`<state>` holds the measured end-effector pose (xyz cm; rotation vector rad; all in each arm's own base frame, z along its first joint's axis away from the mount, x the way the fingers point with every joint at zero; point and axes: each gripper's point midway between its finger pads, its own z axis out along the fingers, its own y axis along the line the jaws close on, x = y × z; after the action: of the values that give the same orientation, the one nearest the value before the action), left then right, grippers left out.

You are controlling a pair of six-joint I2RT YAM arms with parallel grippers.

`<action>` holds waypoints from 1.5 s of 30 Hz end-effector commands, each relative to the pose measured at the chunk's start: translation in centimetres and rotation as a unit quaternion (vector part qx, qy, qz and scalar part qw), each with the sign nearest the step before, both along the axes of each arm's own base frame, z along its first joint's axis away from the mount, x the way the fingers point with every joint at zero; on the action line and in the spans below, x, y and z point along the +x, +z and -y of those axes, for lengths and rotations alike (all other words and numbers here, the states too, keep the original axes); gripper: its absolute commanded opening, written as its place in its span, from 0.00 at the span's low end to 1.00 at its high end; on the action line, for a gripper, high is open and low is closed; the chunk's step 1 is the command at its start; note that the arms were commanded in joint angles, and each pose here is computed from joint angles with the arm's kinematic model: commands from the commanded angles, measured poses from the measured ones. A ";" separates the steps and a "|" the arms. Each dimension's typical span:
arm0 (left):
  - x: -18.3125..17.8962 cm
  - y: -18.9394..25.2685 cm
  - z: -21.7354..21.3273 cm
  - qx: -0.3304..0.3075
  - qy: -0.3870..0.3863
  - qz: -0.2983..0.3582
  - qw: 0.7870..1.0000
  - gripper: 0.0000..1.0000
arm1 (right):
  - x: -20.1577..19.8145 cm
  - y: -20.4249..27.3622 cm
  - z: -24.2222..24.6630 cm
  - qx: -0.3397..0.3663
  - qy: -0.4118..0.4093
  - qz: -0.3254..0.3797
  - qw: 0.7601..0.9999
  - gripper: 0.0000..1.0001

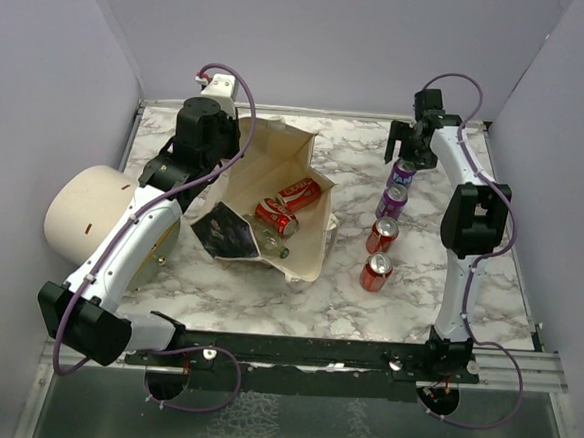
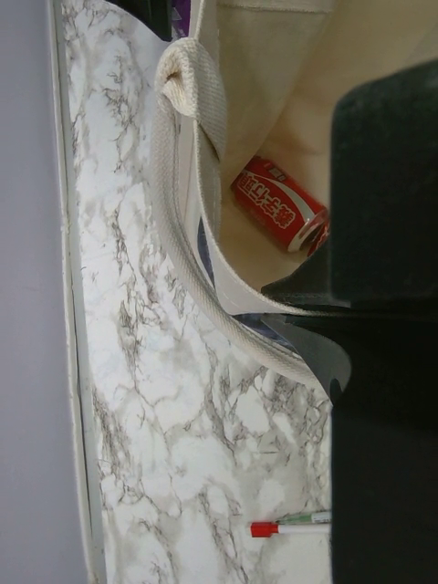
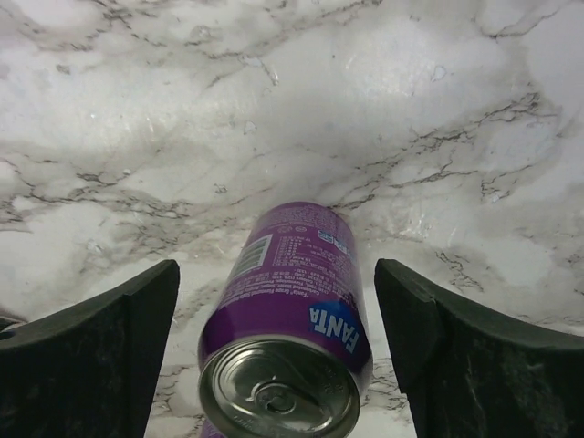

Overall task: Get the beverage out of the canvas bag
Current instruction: Place the drink at the center of the board, then take out the drink from the canvas bag.

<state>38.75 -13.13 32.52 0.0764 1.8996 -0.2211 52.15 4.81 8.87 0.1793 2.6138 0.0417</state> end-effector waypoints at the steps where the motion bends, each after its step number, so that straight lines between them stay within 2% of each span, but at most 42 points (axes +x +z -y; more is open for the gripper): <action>1: -0.2 3.6 0.0 -0.023 -0.005 0.059 0.998 0.00 | 0.8 4.4 -0.2 0.006 0.013 0.042 0.999 0.90; 10: -0.3 3.1 0.2 -0.023 -0.012 0.060 0.998 0.00 | -2.9 11.6 -3.2 0.088 0.079 0.133 0.984 0.93; 14: -0.4 3.2 0.6 -0.029 -0.022 0.062 0.997 0.00 | -4.8 16.8 -5.2 0.114 0.155 0.228 0.954 0.93; 17: -0.6 3.3 0.7 -0.033 -0.026 0.065 0.997 0.00 | -7.0 20.7 -8.4 0.138 0.258 0.296 0.909 0.91; 19: -0.5 3.2 0.7 -0.033 -0.026 0.065 0.997 0.00 | -9.2 23.1 -11.8 0.149 0.337 0.330 0.869 0.89; 25: -0.3 3.1 0.6 -0.028 -0.022 0.064 0.997 0.00 | -19.3 25.3 -23.9 0.151 0.560 0.368 0.727 0.84; 31: -0.3 2.8 0.5 -0.028 -0.020 0.060 0.998 0.00 | -24.8 24.2 -29.5 0.177 0.610 0.391 0.666 0.76; 35: -0.3 2.8 0.5 -0.026 -0.020 0.061 0.998 0.00 | -25.7 20.3 -32.5 0.116 0.653 0.368 0.652 0.71; 36: -0.3 2.8 0.4 -0.024 -0.020 0.060 0.998 0.00 | -25.5 19.2 -33.0 0.092 0.658 0.358 0.656 0.70; 40: -0.3 2.9 0.3 -0.021 -0.019 0.061 0.998 0.00 | -22.2 15.2 -32.7 0.027 0.616 0.324 0.718 0.64; 41: -0.4 2.9 0.3 -0.020 -0.019 0.061 0.998 0.00 | -21.7 14.1 -32.6 0.016 0.613 0.312 0.726 0.61; 45: -0.4 3.1 0.4 -0.020 -0.022 0.064 0.997 0.00 | -20.9 10.7 -32.6 -0.007 0.617 0.286 0.733 0.57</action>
<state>38.26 -13.55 32.59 0.1035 1.8735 -0.2557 28.45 38.46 21.52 -1.3886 1.6107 0.6218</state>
